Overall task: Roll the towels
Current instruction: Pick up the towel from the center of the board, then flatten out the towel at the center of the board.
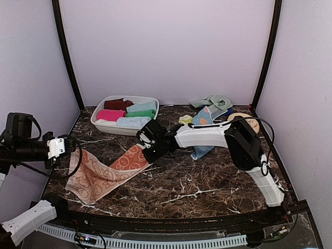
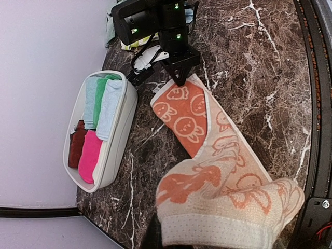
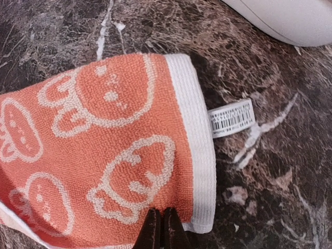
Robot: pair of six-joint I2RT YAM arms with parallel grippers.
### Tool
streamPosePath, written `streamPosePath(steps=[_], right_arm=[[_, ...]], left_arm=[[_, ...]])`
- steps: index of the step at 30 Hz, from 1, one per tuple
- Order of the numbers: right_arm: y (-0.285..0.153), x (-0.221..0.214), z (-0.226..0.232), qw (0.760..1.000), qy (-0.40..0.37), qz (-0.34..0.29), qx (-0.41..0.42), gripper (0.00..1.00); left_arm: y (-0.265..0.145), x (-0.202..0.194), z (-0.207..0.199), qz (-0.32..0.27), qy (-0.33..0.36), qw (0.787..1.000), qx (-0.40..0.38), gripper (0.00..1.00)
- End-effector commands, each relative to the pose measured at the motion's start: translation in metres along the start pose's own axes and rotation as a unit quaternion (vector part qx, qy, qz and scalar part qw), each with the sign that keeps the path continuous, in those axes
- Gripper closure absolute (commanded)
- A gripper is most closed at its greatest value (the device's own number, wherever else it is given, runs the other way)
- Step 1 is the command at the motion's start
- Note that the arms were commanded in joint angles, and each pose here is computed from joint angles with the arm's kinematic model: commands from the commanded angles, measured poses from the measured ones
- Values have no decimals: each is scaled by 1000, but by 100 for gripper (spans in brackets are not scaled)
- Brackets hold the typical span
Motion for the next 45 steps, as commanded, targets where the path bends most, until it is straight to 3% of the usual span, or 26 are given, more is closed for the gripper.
streamPosePath(steps=[1,9,16,21,28,33,38,43,45], right_arm=[[-43,18,-4,999,18,-46,-21,100],[-135,24,-20,991,62,-105,-49,100],[-203,-23,-41,985,110,-96,-96,100],[-276,-56,-41,978,151,-114,-91,100],[-341,-108,-33,974,199,-84,-65,100],[-337,-113,-32,975,200,-67,-65,100],[-292,-92,-43,980,173,-39,-86,100],[-221,-73,-75,980,170,8,-98,100],[-194,-63,-90,979,176,25,-100,100]], left_arm=[[4,-4,3,8,49,998,50,100],[-2,0,6,-6,129,982,134,100],[-11,9,9,-30,200,953,223,100],[-29,23,9,-73,234,930,275,100],[-50,35,-4,-103,236,931,259,100],[-33,27,-18,-105,233,940,225,98],[13,3,-26,-77,234,951,189,98],[93,-49,-45,17,246,958,149,100],[118,-69,-55,55,257,956,129,96]])
Point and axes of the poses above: each gripper's point midway between its finger pads, its own y axis out along the fingers, its own z axis along the line the jaws close on, x = y × z, the point moved 7 cm from there along -y, back along the fingers, and after that the axes turned 14 degrees about y, right-handed, at the moved point
